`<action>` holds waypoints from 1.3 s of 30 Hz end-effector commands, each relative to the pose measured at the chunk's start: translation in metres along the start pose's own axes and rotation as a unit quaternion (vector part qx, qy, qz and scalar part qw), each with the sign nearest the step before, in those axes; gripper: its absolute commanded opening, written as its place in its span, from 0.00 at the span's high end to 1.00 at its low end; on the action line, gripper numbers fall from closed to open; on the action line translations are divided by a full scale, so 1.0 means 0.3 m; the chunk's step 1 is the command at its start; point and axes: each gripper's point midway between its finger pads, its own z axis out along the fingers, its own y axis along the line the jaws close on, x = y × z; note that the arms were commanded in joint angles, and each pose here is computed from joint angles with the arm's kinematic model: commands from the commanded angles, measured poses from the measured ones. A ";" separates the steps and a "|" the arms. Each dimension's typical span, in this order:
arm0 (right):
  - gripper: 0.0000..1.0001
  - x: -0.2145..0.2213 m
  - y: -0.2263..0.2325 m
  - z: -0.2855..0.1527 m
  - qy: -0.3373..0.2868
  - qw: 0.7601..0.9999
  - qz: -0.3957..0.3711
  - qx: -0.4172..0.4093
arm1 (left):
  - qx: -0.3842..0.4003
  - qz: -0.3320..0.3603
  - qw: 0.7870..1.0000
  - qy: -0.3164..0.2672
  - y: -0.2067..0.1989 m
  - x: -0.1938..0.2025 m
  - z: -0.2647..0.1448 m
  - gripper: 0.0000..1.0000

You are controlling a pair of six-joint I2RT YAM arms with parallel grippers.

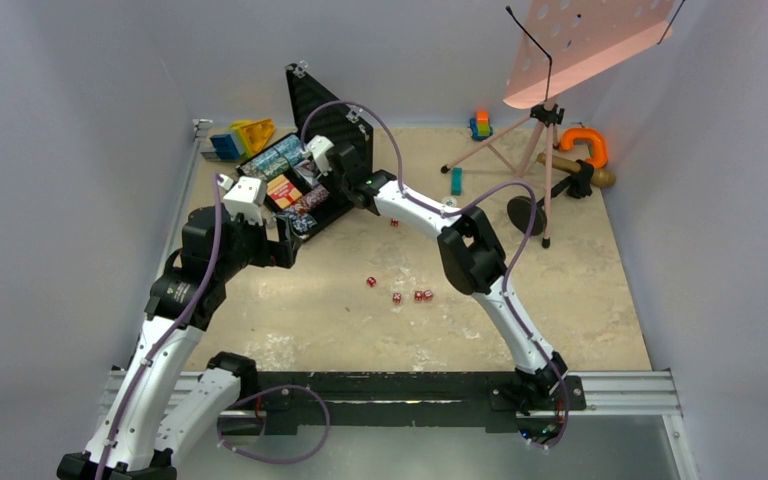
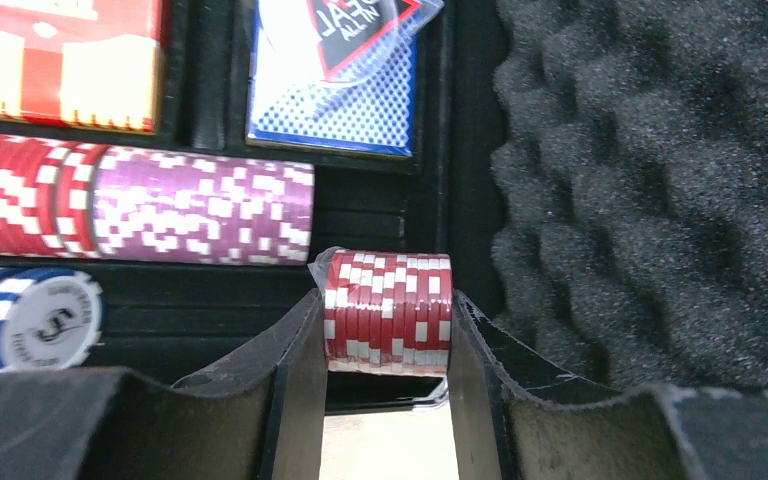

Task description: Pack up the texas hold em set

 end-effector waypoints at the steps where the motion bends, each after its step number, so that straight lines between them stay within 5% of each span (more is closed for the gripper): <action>1: 1.00 -0.156 -0.097 -0.029 -0.057 0.997 -0.014 0.052 | -0.006 0.008 1.000 -0.012 0.011 -0.021 -0.005 0.02; 25: 1.00 -0.170 -0.019 0.045 -0.077 0.996 -0.041 -0.011 | -0.001 0.012 1.000 -0.007 0.006 -0.014 -0.002 0.03; 39: 0.82 -0.166 0.052 0.029 -0.074 0.994 -0.031 -0.072 | 0.001 0.013 1.000 -0.007 0.004 -0.014 -0.003 0.03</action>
